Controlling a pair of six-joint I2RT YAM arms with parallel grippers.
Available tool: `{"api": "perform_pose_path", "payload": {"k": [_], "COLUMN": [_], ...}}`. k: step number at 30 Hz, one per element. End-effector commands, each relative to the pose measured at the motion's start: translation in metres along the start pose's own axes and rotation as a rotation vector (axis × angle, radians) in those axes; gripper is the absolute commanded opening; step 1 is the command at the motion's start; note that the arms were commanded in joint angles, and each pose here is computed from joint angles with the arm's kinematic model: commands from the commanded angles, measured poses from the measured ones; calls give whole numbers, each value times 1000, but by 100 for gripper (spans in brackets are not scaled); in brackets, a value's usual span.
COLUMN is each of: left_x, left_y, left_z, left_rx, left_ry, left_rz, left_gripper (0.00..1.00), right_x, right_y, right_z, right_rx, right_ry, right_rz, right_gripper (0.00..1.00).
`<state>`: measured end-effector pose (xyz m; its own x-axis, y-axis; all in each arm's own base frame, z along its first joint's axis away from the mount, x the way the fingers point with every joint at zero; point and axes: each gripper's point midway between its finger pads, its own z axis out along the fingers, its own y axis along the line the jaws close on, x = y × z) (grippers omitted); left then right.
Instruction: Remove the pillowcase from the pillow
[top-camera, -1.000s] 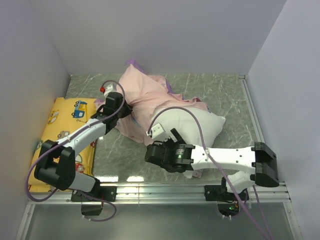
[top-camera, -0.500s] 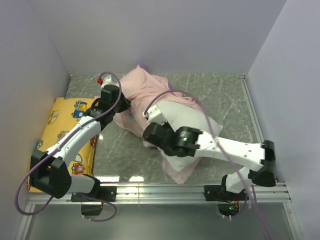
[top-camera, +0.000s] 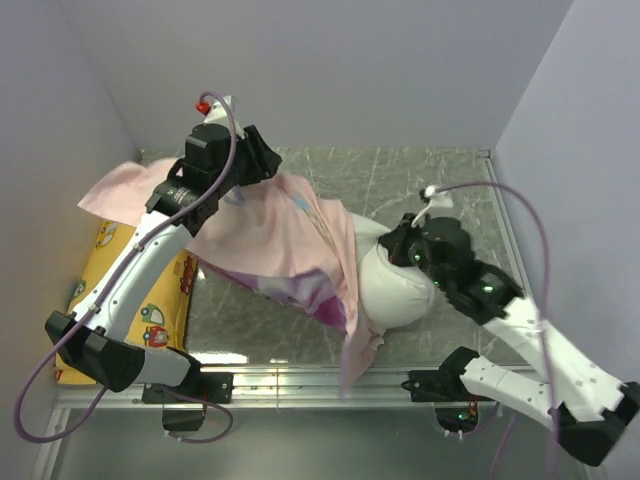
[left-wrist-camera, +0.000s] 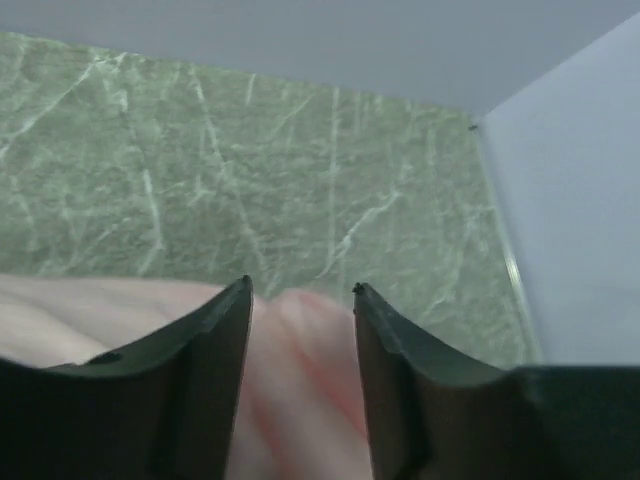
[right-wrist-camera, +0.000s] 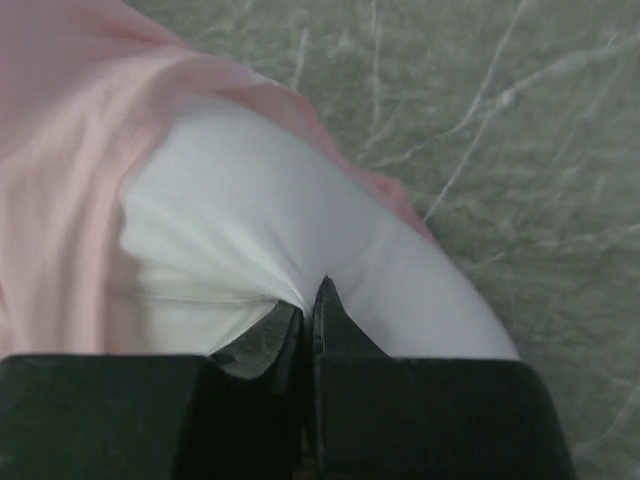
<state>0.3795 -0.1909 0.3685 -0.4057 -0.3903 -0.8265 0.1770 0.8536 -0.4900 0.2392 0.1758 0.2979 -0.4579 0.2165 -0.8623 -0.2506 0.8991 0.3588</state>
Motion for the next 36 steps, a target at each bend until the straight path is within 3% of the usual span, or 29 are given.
{"api": "perform_pose_path", "payload": {"k": [1,4,6,13,21,28,30,31,33,36], "left_x": [7,15,19,16,121,162,171,174,182,188], "left_y": [8,-3,-16,-33,15,24,29,34,39,45], "left_z": [10,8,3,-46,-40,-18,-10,-7,-1,4], "left_rx": [-10,35,67,99,17,6,-26,-49,-77,-112], "left_ry": [4,10,6,-73,51,97,113,118,141,146], "left_rz": [41,57,83,85,13,8,10,13,11,1], "left_gripper": [57,67,72,76,79,81,74,68,46,12], "right_x": [94,166,185,169,149,130,119,117,97,69], "right_y": [-58,-93,-107,-111,-109,-111,-110,-111,-105,-100], "right_z": [64,94,110,133,136,132,131,128,123,105], "right_rx": [106,197,241,260,274,309,315,324,316,321], "right_ry": [167,345,391,375,354,330,317,323,280,245], "right_rz": [137,170,179,179,141,103,91,79,70,42], "right_gripper": [0,0,0,0,0,0,5,16,28,58]}}
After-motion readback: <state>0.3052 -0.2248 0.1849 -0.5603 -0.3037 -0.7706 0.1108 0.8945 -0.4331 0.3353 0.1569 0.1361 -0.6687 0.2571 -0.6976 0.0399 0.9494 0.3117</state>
